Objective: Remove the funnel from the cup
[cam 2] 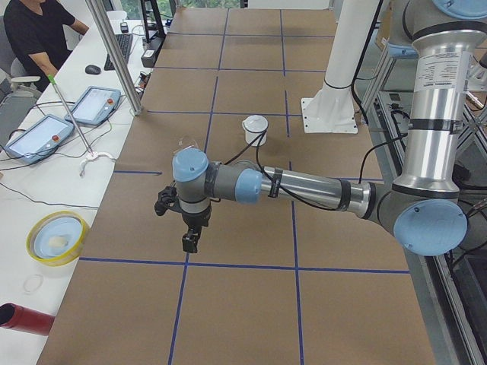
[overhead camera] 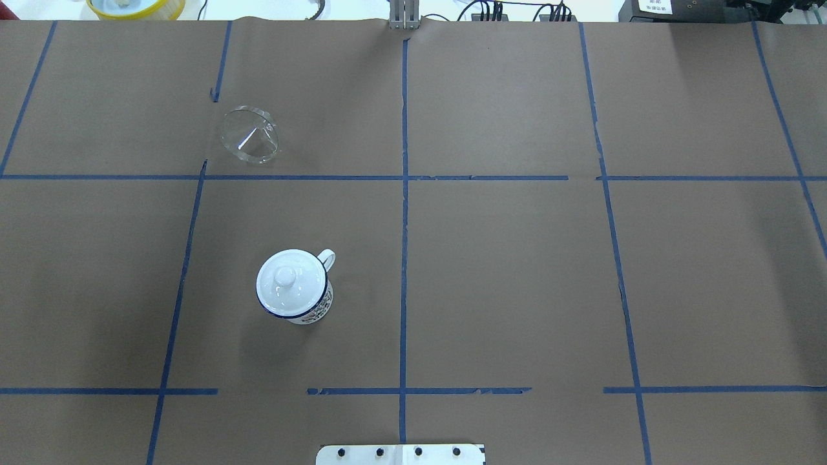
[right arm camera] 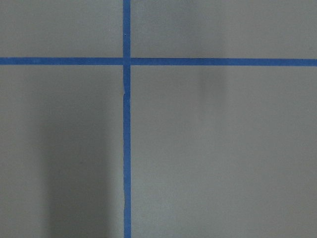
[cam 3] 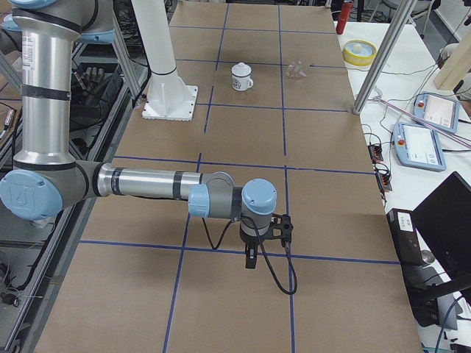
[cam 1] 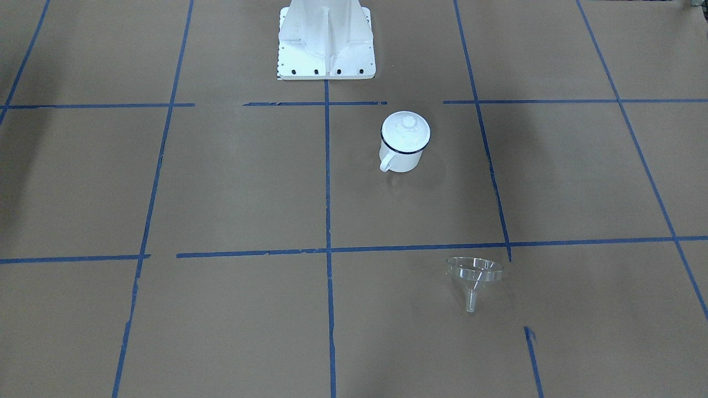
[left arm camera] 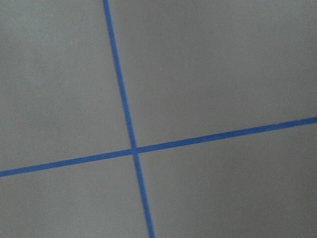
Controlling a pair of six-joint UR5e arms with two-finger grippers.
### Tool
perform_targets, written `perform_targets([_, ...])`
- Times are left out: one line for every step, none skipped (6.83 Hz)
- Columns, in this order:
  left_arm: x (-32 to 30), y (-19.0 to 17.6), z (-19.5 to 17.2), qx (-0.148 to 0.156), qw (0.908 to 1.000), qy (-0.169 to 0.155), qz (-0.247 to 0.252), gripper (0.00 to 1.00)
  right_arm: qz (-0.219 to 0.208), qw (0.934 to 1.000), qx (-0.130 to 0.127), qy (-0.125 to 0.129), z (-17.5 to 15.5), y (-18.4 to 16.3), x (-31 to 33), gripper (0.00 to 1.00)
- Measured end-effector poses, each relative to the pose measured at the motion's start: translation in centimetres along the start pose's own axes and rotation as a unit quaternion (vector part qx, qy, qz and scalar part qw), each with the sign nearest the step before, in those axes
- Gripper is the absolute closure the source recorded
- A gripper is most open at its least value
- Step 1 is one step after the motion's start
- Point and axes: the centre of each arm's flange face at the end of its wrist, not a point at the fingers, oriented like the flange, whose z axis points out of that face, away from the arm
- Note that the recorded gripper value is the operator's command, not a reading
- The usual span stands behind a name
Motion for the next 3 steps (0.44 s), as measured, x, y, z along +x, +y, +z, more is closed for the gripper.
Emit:
perform_targets([-2.5, 2.3, 1.0, -0.003, 1.0, 0.001, -0.002, 0.0, 0.0, 1.0, 0.0, 0.0, 0.0, 0.0, 0.0, 0.0])
perform_targets([-3.8, 4.1, 1.9, -0.005, 1.0, 0.001, -0.006, 0.0, 0.0, 1.0, 0.0, 0.0, 0.0, 0.0, 0.0, 0.0])
perform_targets([-4.3, 4.9, 2.2, -0.005, 0.9999, 0.002, -0.009, 0.0, 0.0, 1.0, 0.0, 0.0, 0.0, 0.0, 0.0, 0.0])
